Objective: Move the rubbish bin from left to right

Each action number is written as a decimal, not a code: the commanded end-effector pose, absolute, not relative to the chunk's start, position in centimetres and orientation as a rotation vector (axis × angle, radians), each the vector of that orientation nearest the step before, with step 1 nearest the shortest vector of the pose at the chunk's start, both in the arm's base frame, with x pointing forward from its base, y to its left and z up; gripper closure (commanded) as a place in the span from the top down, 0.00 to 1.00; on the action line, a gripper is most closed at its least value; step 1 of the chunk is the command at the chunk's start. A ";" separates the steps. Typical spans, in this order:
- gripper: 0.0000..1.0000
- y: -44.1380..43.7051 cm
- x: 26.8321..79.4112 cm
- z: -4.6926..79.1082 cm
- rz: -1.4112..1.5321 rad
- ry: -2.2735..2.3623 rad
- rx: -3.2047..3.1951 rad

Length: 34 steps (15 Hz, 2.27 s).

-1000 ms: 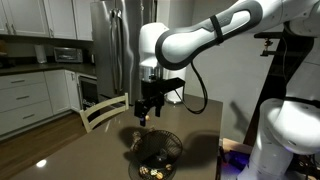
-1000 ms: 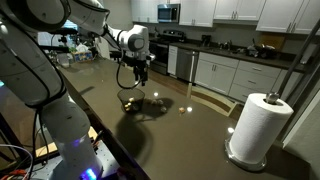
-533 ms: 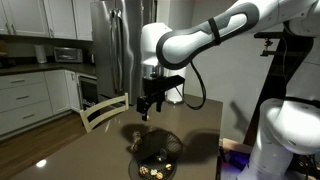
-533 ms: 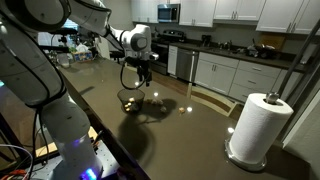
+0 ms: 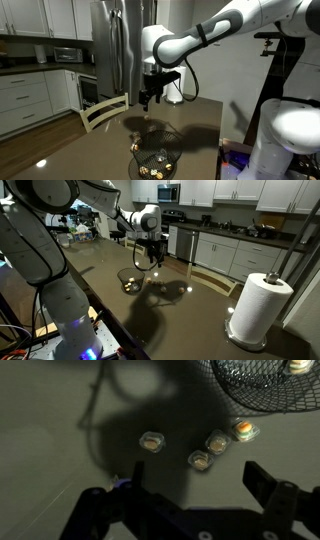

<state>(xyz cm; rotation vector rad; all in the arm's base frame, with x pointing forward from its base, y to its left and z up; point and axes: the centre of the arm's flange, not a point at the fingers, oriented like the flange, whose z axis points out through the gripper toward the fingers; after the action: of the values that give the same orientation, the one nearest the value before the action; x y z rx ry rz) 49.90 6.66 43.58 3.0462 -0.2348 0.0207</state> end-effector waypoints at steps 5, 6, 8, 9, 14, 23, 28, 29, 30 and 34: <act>1.00 3.5 51.1 41.4 -0.171 -0.196 3.160; 1.00 4.0 50.6 40.7 -0.225 -0.166 3.187; 1.00 4.9 49.7 39.7 -0.308 -0.113 3.219; 1.00 5.5 49.3 39.2 -0.347 -0.088 3.230; 1.00 7.8 47.2 35.7 -0.482 0.025 3.197; 0.74 6.8 45.1 31.6 -0.548 0.135 3.143; 0.41 6.3 44.8 31.4 -0.553 0.144 3.157; 0.33 6.3 44.9 31.4 -0.553 0.147 3.158; 0.27 6.3 44.9 31.4 -0.554 0.151 3.159; 0.06 6.4 44.9 31.4 -0.560 0.166 3.159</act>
<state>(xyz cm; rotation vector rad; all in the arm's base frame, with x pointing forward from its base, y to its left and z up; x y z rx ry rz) 45.26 6.88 31.51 3.1495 0.1181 -0.5749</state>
